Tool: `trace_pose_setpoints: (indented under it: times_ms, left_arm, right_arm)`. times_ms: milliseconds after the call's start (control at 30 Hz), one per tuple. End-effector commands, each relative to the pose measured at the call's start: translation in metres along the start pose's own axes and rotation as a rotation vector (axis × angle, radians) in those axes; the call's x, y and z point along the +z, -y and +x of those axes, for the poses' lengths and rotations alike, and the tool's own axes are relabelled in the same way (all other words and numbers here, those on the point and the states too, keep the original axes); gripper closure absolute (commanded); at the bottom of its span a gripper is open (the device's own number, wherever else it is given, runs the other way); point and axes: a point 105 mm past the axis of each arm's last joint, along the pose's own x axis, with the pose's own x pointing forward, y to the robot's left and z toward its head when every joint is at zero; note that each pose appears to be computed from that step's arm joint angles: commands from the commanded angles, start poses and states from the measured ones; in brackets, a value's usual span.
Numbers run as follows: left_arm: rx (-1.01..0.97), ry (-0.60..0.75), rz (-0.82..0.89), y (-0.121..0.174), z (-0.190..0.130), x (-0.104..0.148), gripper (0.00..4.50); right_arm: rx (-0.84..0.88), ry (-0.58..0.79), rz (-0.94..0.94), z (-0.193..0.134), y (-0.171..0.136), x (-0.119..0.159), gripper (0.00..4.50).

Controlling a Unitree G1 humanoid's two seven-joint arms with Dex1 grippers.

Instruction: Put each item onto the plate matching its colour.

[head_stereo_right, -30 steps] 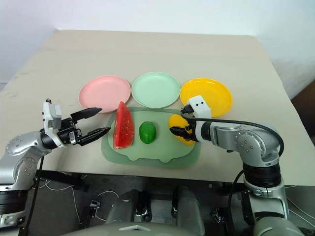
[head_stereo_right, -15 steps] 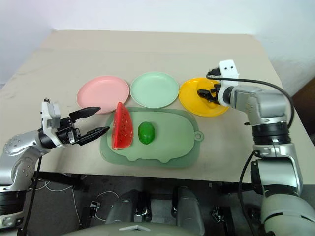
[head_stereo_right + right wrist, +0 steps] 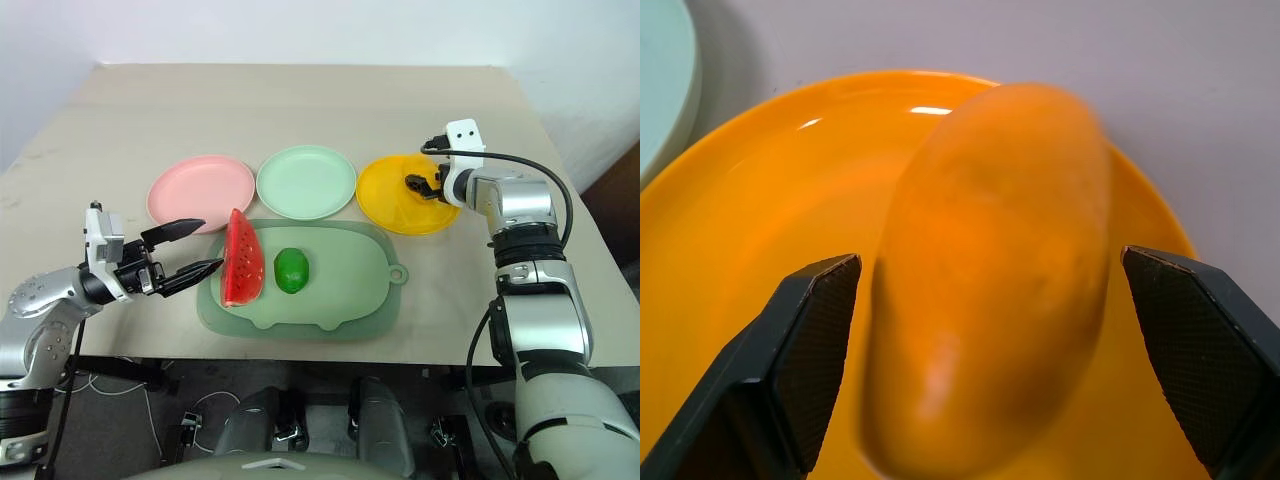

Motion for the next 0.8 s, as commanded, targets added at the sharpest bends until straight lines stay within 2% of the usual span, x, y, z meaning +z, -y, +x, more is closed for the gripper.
trace_pose_setpoints:
  times_ms: [33, 100, 200, 300, 467, 567, 800]
  left_arm:
    - [0.000, 0.017, 0.032, -0.002, -0.002, 0.009, 0.00]
    - [0.001, 0.015, 0.036, -0.003, -0.003, 0.010, 0.00]
    - [0.001, 0.016, 0.039, -0.004, -0.004, 0.012, 0.00]
    - [0.001, 0.014, 0.043, -0.004, -0.005, 0.013, 0.00]
    - [0.005, 0.015, 0.044, -0.004, -0.006, 0.014, 0.00]
    - [0.004, 0.011, 0.041, -0.004, -0.007, 0.014, 0.00]
    - [0.001, 0.007, 0.041, -0.004, -0.008, 0.014, 0.00]
  right_arm:
    - [0.075, 0.184, -0.023, -0.026, -0.011, 0.053, 0.03]
    - [0.170, 0.239, -0.042, -0.044, -0.027, 0.065, 0.03]
    - [0.290, 0.244, -0.065, -0.063, -0.054, 0.063, 0.03]
    - [0.408, 0.218, -0.095, -0.079, -0.084, 0.047, 0.03]
    - [0.713, 0.171, -0.125, -0.110, -0.143, 0.006, 0.03]
    - [0.818, 0.141, -0.103, -0.116, -0.165, -0.009, 0.03]
    - [0.911, 0.054, -0.097, -0.116, -0.193, -0.027, 0.03]
